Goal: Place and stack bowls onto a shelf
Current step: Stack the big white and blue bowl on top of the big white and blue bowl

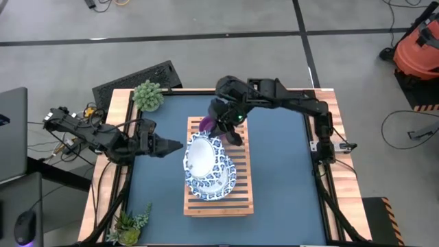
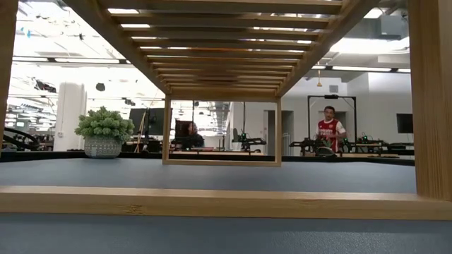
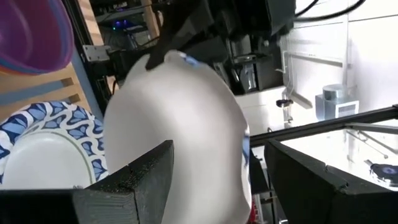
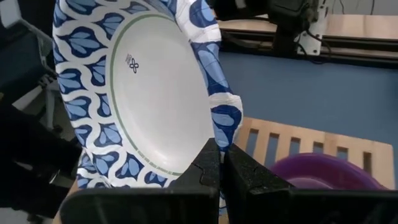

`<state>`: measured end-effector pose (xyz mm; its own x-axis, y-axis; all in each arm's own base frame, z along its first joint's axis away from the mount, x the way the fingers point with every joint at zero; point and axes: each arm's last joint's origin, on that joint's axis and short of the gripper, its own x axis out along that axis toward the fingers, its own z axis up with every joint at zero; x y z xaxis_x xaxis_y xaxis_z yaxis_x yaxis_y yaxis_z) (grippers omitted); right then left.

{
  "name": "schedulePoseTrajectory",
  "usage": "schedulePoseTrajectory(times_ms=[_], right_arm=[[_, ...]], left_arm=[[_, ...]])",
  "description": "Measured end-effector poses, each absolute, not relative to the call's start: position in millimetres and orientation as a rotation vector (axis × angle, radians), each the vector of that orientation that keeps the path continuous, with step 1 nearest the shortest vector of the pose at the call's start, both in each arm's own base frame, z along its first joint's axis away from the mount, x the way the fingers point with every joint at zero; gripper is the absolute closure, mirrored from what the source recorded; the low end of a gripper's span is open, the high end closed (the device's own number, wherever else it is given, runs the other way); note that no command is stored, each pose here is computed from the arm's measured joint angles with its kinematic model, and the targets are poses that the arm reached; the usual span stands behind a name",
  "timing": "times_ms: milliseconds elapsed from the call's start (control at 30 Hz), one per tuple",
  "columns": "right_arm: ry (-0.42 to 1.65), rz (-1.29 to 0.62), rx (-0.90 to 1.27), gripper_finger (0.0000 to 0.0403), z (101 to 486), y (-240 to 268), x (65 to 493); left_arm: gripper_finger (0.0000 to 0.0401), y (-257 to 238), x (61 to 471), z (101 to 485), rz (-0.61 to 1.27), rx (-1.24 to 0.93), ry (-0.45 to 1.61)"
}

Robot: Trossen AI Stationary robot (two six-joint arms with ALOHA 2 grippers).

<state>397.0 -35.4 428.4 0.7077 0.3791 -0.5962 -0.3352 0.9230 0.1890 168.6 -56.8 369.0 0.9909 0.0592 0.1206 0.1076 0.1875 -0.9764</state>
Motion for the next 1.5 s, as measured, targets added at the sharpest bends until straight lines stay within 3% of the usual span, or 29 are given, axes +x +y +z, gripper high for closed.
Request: schedulePoseTrajectory(times_ms=[233, 400, 567, 1100, 1500], right_arm=[[0.678, 0.369, 0.084, 0.0380, 428, -46, 396], [0.685, 0.372, 0.082, 0.0379, 428, -45, 395], [0.688, 0.363, 0.080, 0.0379, 427, -46, 395], [0.701, 0.358, 0.076, 0.0379, 426, -47, 395], [0.718, 0.336, 0.080, 0.0379, 425, -48, 394]], left_arm=[[0.0162, -61, 177, 373, -0.048, -1.382, -0.116], [0.0162, -61, 191, 400, -0.093, -1.311, -0.070], [0.0162, -57, 201, 415, -0.016, -1.254, 0.044], [0.0165, -55, 221, 405, 0.020, -1.319, 0.210], [0.0265, -55, 222, 410, 0.003, -1.326, 0.148]])
